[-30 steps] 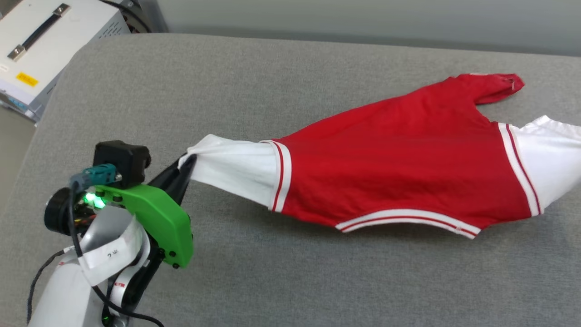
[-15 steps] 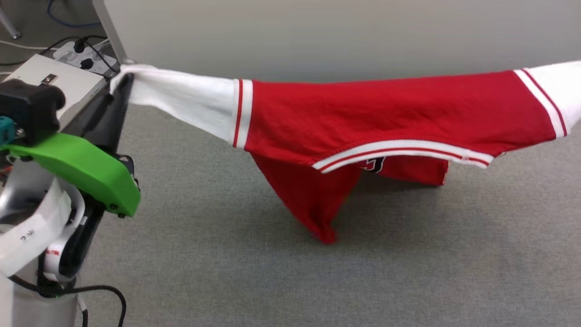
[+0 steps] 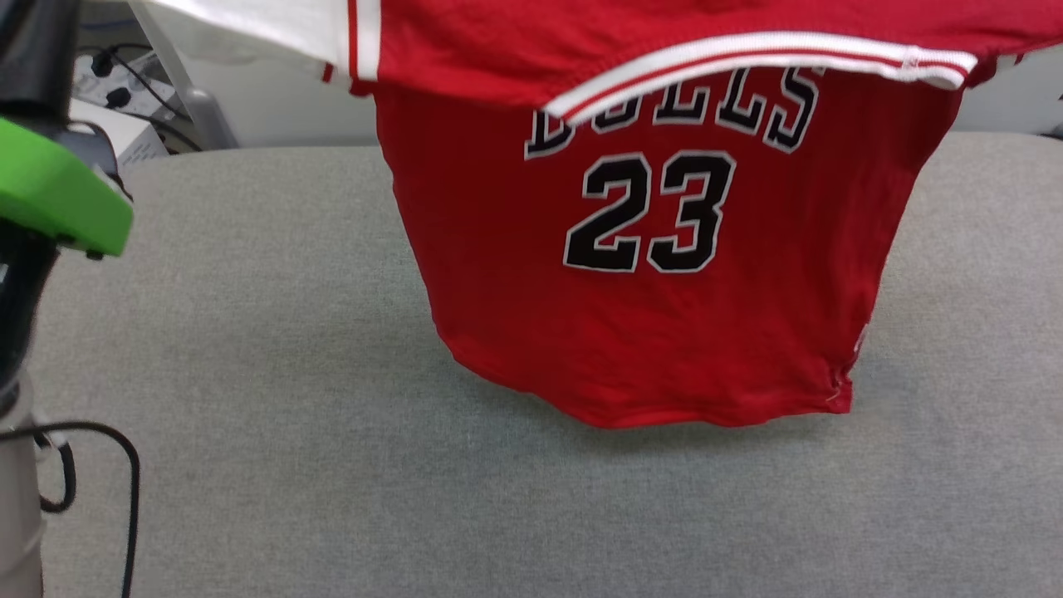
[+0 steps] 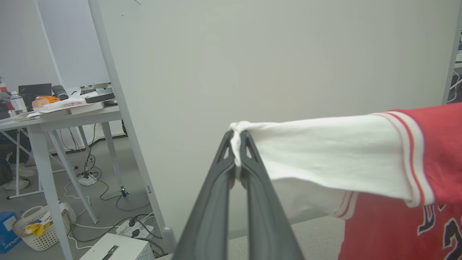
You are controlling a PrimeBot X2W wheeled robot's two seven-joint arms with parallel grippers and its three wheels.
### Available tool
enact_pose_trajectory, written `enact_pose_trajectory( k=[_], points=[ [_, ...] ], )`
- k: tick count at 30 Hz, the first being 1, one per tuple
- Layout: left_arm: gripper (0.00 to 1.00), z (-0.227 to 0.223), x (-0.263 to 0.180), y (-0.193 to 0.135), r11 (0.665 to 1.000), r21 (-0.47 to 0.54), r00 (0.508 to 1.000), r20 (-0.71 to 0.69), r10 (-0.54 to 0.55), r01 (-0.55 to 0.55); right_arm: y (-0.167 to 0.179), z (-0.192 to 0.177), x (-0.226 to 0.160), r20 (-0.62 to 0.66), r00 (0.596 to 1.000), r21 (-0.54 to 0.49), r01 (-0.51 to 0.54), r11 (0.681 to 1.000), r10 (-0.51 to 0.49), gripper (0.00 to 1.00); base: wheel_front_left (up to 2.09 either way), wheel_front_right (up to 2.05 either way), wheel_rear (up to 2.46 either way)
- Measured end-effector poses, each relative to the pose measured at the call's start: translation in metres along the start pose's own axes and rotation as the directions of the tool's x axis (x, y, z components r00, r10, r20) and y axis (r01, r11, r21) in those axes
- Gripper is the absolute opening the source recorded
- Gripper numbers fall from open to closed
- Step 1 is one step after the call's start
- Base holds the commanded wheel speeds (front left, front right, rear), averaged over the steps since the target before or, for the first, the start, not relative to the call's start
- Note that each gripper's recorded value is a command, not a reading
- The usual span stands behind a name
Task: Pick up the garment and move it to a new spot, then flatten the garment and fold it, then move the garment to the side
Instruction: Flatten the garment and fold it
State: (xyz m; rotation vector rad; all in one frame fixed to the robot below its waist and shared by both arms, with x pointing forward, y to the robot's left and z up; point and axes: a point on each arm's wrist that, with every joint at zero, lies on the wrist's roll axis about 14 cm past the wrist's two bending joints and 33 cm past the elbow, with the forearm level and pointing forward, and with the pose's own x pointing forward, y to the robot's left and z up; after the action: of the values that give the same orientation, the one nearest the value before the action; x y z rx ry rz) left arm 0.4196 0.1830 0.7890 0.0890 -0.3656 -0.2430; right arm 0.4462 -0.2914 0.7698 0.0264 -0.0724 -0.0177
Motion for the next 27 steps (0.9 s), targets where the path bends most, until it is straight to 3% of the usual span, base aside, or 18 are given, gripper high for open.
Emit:
enact_pose_trajectory(
  k=[7, 16, 27],
  points=[
    [0.0, -0.007, 0.05, 0.019, 1.0, -0.005, 1.0, 0.009, -0.017, 0.017, -0.01, 0.01, 0.052, 0.038, 0.997, -0.008, 0.06, 0.998, -0.06, 0.0, 0.0, 0.0, 0.0],
    [0.0, -0.028, 0.134, 0.049, 0.998, 0.064, 0.999, 0.043, 0.003, -0.005, -0.012, 0.014, 0.14, 0.117, 0.986, -0.023, 0.12, 0.992, -0.117, 0.0, 0.0, 0.0, 0.0],
    [0.0, -0.114, 0.218, 0.087, 0.995, 0.02, 0.993, 0.064, 0.098, -0.099, -0.006, -0.037, 0.235, 0.225, 0.959, -0.001, 0.179, 0.984, -0.175, 0.0, 0.0, 0.0, 0.0]
  ],
)
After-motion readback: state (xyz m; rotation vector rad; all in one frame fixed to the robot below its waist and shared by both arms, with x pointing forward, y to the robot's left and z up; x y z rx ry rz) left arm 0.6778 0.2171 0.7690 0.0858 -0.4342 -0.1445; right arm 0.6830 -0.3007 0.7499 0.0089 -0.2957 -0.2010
